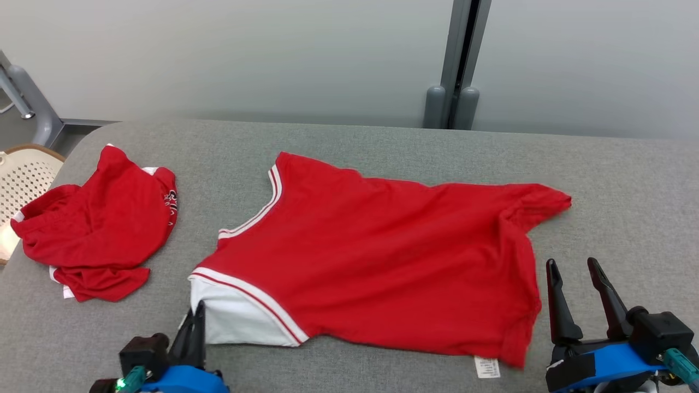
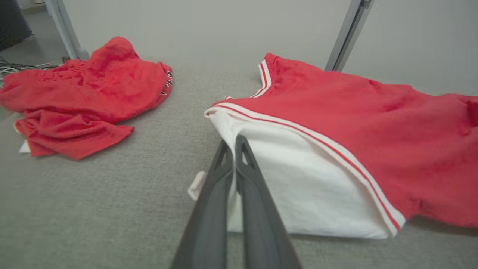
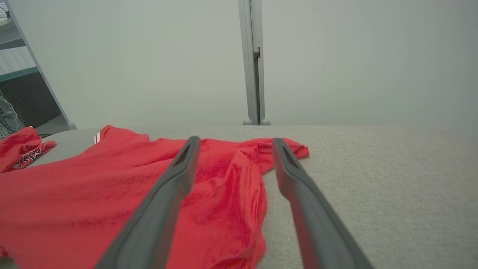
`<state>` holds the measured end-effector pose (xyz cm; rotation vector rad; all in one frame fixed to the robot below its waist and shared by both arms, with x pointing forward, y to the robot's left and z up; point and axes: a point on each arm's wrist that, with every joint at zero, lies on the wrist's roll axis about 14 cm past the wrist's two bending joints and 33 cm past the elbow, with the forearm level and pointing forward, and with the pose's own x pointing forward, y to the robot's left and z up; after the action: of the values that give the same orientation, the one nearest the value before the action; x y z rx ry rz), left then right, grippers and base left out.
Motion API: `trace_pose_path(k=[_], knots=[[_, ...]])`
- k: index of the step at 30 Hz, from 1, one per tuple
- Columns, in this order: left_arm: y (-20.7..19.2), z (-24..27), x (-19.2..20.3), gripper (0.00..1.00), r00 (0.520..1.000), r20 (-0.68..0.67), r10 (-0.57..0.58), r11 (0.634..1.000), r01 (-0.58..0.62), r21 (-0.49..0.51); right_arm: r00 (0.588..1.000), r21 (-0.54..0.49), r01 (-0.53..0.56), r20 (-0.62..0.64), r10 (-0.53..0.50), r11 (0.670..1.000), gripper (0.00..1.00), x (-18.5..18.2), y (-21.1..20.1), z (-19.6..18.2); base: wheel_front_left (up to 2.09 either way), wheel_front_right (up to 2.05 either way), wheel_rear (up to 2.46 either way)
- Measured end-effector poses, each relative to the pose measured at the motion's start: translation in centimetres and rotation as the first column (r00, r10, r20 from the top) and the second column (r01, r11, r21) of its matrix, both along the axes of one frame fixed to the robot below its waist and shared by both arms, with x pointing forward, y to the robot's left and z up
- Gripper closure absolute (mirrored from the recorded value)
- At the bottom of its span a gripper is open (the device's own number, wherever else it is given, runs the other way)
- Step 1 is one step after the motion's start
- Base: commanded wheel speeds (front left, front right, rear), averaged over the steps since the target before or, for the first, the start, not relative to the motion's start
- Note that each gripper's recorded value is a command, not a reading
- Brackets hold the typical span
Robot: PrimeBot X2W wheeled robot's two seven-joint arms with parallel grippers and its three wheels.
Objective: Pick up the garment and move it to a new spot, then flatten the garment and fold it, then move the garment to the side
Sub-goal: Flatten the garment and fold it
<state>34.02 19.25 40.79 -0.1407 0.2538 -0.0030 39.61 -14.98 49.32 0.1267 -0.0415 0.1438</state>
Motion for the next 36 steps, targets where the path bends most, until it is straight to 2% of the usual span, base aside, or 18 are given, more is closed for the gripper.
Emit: trace_pose_path(k=[6, 8, 9, 19, 25, 36], knots=[[3.2, 0.0, -1.6, 1.00, 0.995, -0.032, 0.090, 0.996, -0.089, 0.030, 1.000, 0.002, 0.001, -0.024, -0.001, 1.000, 0.00, 0.2, 0.0, -0.8, 0.00, 0.00, 0.00], [3.0, 0.0, -1.8, 0.52, 0.995, -0.032, 0.093, 0.995, -0.093, 0.021, 1.000, 0.002, 0.002, -0.031, -0.002, 1.000, 0.00, 0.2, -0.1, -1.0, 0.00, 0.00, 0.00], [2.9, 0.1, -1.8, 0.00, 0.995, -0.030, 0.093, 0.995, -0.092, 0.022, 0.999, 0.001, 0.002, -0.033, -0.002, 1.000, 0.00, 0.1, -0.1, -1.1, 0.00, 0.00, 0.00], [2.1, 3.9, -0.1, 0.00, 0.986, 0.135, 0.094, 0.995, -0.097, 0.019, 0.999, -0.011, 0.044, -0.013, -0.044, 0.999, 0.00, -0.4, -1.9, -0.3, 0.00, 0.00, 0.00], [1.0, 9.3, 1.8, 0.00, 0.950, 0.308, 0.051, 0.997, -0.066, 0.037, 0.997, -0.014, 0.073, 0.011, -0.073, 0.997, 0.00, -0.9, -3.0, 0.5, 0.00, 0.00, 0.00], [-1.6, 10.2, 3.7, 0.00, 0.940, 0.336, -0.051, 0.996, 0.025, 0.082, 0.991, -0.013, 0.128, 0.023, -0.128, 0.992, 0.00, -2.2, -4.8, 0.9, 0.00, 0.00, 0.00]])
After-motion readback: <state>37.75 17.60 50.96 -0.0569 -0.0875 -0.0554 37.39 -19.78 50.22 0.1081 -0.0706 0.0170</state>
